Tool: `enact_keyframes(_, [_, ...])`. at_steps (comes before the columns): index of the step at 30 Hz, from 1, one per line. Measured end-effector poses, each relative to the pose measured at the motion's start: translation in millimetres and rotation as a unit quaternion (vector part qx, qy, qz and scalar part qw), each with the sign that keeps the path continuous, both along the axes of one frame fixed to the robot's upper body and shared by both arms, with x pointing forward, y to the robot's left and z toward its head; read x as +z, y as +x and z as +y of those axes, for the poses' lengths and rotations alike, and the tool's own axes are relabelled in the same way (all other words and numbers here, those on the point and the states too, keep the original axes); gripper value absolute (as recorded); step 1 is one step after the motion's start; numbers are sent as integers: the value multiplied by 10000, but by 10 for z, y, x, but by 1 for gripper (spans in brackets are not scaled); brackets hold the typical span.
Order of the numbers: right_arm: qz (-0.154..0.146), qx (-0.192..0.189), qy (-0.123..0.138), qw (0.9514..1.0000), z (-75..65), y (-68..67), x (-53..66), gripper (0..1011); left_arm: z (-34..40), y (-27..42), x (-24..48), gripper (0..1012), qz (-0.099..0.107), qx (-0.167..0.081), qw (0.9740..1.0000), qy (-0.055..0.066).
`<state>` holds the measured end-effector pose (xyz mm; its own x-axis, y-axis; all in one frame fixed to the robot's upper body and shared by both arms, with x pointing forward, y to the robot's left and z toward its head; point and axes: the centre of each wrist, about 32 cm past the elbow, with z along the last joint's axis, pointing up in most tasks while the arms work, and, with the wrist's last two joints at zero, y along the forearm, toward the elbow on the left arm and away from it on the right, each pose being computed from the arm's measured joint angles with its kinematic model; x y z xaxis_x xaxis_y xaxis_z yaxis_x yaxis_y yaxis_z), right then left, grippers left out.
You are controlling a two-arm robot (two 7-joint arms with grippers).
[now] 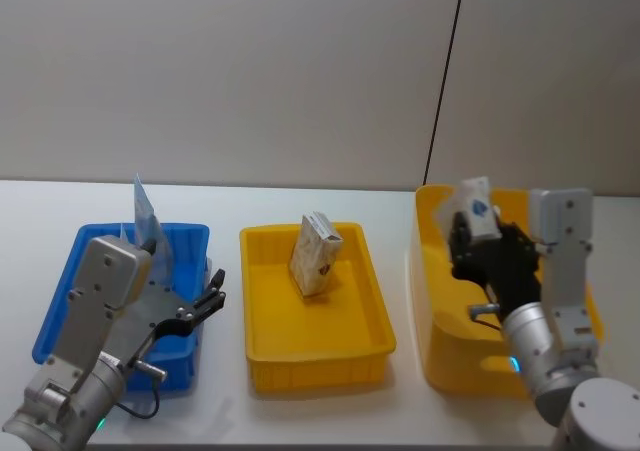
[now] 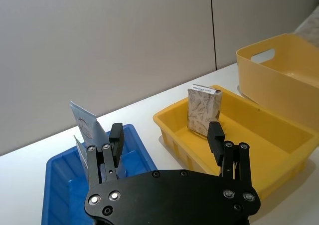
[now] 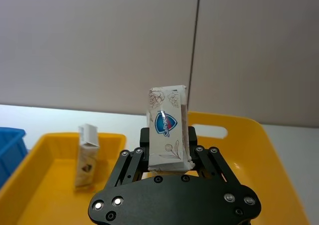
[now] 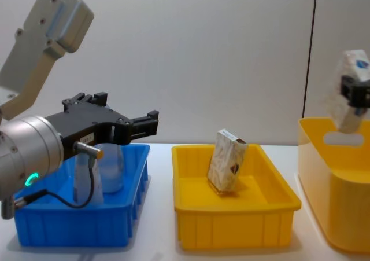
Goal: Bimanual collaborative sorting of washing and personal care products
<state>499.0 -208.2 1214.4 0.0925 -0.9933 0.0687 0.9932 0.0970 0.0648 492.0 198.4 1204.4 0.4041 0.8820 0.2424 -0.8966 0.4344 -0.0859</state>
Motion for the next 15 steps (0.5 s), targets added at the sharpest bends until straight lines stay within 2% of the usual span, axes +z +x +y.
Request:
enact_keyframes(8, [383, -350, -54, 9986, -130, -80, 18, 367, 0, 0, 0, 1001, 0, 0, 10000, 0])
enact_keyframes(15, [773, -566, -88, 9954, -229, -112, -11, 367, 0, 0, 0, 1001, 0, 0, 10000, 0])
